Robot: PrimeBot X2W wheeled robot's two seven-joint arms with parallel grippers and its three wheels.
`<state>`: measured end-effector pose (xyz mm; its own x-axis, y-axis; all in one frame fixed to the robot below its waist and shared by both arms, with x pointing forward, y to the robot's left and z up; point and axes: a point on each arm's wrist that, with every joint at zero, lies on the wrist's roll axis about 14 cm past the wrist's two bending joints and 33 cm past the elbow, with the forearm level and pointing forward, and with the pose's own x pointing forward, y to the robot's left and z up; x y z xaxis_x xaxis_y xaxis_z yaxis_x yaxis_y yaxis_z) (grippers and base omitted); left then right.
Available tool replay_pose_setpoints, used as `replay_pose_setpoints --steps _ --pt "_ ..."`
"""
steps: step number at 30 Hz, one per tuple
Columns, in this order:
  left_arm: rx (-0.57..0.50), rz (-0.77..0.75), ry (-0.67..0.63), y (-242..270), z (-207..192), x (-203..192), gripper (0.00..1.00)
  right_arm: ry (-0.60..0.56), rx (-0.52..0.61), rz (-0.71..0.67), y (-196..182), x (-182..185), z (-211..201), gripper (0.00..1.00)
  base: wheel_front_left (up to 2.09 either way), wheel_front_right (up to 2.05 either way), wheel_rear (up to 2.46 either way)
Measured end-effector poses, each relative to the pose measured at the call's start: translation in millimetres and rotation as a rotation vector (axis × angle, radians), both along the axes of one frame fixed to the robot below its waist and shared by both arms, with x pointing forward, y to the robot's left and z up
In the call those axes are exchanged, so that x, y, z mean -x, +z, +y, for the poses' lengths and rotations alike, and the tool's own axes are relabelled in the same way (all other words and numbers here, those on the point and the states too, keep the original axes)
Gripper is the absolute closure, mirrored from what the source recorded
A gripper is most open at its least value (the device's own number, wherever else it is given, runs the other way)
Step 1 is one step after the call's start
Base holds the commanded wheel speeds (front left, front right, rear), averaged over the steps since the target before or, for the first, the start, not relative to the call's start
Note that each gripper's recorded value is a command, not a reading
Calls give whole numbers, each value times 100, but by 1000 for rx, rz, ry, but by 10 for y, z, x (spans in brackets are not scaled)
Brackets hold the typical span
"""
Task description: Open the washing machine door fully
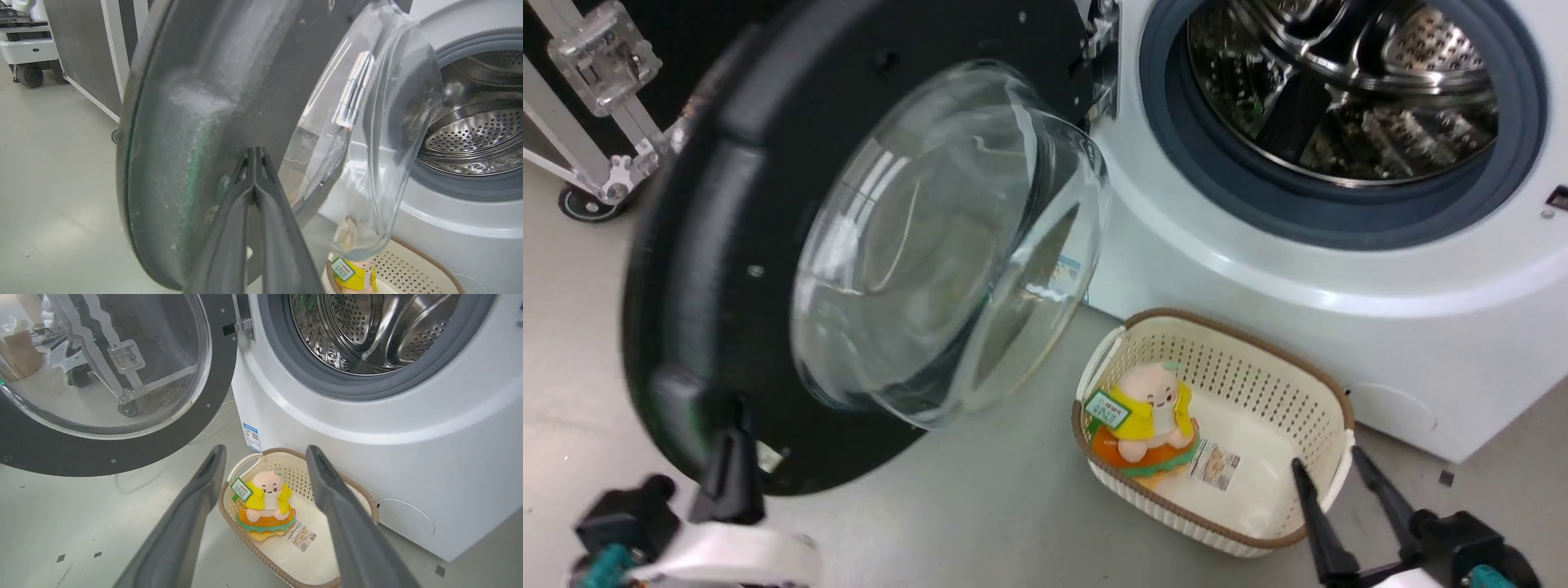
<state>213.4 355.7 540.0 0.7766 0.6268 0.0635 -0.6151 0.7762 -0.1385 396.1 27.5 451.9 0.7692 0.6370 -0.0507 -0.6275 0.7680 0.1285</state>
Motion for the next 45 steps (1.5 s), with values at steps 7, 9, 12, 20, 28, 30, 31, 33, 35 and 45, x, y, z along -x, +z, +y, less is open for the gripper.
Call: replay_pose_setpoints --steps 7,9,12,20,28,30,31,33,35,45 --pt "12 24 98 18 524 -43 100 -46 23 8 -100 -170 -172 0 0 0 0" --pt "-7 52 129 30 702 -46 100 -60 34 14 -138 -197 -233 0 0 0 0" --pt "-29 65 157 92 922 -89 100 -77 46 24 -181 -234 -308 0 0 0 0" --pt "-39 97 165 92 1291 -341 100 -96 73 46 -279 -344 -426 0 0 0 0" --pt "-32 129 164 -12 1489 -552 100 -122 90 62 -347 -415 -537 0 0 0 0" --pt "-28 132 166 -33 1514 -568 100 -125 92 62 -342 -417 -549 0 0 0 0" --pt "-28 133 168 -38 1524 -569 100 -127 92 61 -335 -417 -555 0 0 0 0" --pt "-31 135 166 -40 1534 -572 100 -130 92 55 -310 -415 -564 0 0 0 0" --pt "-43 140 155 -31 1525 -573 100 -134 90 46 -271 -408 -570 0 0 0 0" --pt "-132 -37 -16 384 974 -763 100 -164 34 -44 75 -288 -564 0 0 0 0"
